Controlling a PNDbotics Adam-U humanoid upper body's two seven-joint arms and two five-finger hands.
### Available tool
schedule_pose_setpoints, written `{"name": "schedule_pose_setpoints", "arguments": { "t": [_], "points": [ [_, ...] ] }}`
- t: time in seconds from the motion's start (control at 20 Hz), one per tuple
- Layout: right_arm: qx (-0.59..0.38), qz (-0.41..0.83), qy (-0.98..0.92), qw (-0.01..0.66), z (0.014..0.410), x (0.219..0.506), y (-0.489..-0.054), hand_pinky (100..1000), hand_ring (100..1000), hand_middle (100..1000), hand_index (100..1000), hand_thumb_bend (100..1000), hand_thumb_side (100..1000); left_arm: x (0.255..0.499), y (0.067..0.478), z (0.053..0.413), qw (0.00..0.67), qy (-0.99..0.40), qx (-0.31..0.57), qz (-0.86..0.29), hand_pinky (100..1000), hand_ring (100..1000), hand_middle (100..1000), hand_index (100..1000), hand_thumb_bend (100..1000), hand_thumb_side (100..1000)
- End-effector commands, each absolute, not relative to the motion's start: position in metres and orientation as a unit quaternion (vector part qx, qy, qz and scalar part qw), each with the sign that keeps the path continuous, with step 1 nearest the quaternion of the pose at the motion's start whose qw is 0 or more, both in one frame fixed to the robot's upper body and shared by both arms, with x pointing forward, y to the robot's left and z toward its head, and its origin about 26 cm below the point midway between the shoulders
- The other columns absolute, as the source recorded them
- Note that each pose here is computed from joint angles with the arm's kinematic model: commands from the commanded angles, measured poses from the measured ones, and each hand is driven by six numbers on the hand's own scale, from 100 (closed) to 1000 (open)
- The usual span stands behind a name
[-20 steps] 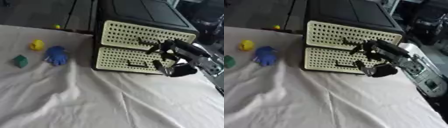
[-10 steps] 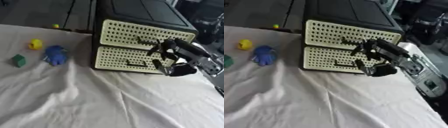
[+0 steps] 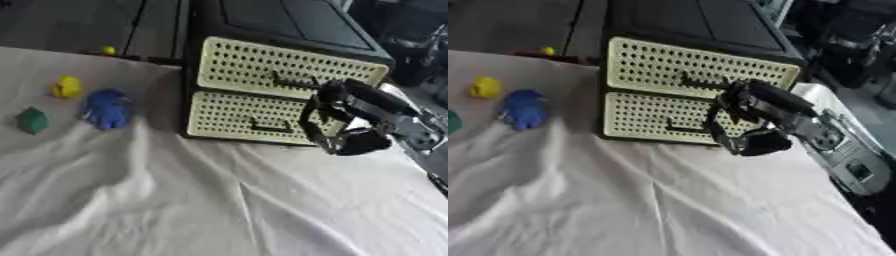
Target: Pick up objects from table and place into drawer.
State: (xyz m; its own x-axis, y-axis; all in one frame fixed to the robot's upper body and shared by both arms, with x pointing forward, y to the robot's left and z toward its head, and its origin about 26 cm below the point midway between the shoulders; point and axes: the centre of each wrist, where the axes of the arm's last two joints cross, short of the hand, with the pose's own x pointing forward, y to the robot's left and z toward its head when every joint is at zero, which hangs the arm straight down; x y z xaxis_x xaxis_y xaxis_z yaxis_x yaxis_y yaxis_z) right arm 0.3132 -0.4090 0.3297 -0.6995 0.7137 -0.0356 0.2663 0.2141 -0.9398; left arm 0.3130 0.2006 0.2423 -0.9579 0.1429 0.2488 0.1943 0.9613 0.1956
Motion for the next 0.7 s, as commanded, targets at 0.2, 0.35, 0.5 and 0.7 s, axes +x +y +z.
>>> {"name": "schedule_pose_setpoints", "arguments": {
  "t": [0.2, 0.35, 0.5, 0.7],
  "points": [
    [-0.331, 0.502, -0.782, 0.163, 0.355, 0.301, -0.403, 313, 100, 100, 768, 100, 297, 0.311, 0.201, 0.247, 0.108, -0.984, -0.085, -0.112, 554, 571, 673, 849, 201, 936],
    [-0.329, 0.475, -0.805, 0.138, 0.367, 0.292, -0.396, 310, 100, 100, 766, 100, 290, 0.311, 0.201, 0.246, 0.11, -0.984, -0.084, -0.113, 555, 570, 672, 849, 200, 937],
    [-0.334, 0.467, -0.809, 0.126, 0.369, 0.287, -0.389, 310, 100, 100, 771, 100, 291, 0.311, 0.201, 0.246, 0.111, -0.984, -0.084, -0.113, 555, 571, 673, 849, 200, 937],
    [-0.341, 0.469, -0.803, 0.136, 0.365, 0.29, -0.39, 315, 100, 100, 768, 100, 297, 0.311, 0.201, 0.246, 0.11, -0.984, -0.085, -0.113, 555, 571, 673, 849, 200, 937]
  ]
}}
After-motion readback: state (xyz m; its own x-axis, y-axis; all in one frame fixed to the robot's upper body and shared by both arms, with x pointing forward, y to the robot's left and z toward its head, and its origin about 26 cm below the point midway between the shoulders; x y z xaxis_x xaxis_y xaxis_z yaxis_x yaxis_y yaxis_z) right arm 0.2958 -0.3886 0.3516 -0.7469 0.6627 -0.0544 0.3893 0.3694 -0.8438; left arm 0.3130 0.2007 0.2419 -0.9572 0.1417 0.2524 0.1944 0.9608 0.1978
